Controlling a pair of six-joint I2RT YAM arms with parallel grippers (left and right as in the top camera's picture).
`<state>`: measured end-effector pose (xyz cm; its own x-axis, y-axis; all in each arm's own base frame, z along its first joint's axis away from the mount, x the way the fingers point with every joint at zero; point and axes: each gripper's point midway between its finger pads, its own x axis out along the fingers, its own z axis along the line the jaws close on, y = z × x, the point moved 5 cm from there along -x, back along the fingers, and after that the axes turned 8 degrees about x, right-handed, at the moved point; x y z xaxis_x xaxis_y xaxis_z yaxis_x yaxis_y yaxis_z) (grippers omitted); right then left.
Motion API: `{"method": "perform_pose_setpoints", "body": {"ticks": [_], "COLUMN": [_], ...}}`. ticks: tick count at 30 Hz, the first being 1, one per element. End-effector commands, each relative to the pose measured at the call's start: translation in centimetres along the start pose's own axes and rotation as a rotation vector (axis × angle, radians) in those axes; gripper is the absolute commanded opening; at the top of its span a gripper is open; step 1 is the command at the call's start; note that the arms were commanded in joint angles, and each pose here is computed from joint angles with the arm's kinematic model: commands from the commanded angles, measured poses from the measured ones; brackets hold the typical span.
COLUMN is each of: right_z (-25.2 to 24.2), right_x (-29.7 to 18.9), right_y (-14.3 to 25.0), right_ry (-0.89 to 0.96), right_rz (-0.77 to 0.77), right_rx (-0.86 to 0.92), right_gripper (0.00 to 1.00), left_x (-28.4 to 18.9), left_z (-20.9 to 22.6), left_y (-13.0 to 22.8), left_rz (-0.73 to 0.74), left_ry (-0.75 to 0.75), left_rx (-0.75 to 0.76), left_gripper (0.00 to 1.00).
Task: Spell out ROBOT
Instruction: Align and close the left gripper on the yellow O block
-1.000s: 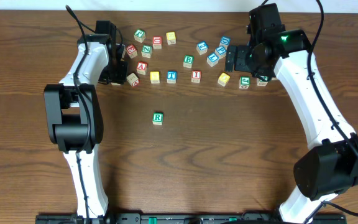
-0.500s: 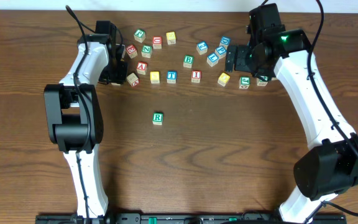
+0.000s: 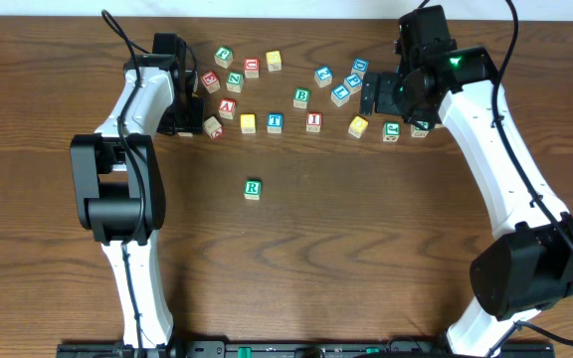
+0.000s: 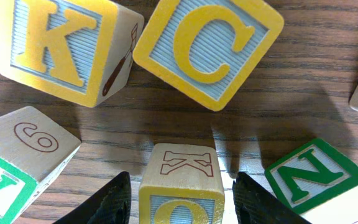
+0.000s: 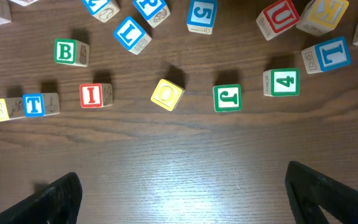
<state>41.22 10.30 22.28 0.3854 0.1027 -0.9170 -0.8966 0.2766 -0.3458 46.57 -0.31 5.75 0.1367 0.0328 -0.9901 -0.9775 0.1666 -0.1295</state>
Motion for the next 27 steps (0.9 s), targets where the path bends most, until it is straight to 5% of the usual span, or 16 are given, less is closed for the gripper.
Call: {"method": "perform_pose_setpoints", "body": {"ticks": [1,7,27], "right_z": [0.3,0.3,0.3], "right_x": [0.2,0.2,0.2], "right_y": [0.1,0.1,0.1], "right_ry": [0.003,0.003,0.003], "right_rz": [0.003,0.003,0.003], "right_rx": [0.0,0.0,0.0], "right_gripper": [0.99,0.99,0.99], "left_x": [-2.4,-2.8,-6.2], "left_z": [0.6,0.6,0.8], "left_y": [-1.1,-1.1,-1.4], "left_rz": [-0.063,-0.071,-0.133], "left_ry": [-0.015,-0.017,-0.026], "left_rx": [-0.018,-0.019,-0.021], "left_gripper": [0.47,0.37,0.32]}}
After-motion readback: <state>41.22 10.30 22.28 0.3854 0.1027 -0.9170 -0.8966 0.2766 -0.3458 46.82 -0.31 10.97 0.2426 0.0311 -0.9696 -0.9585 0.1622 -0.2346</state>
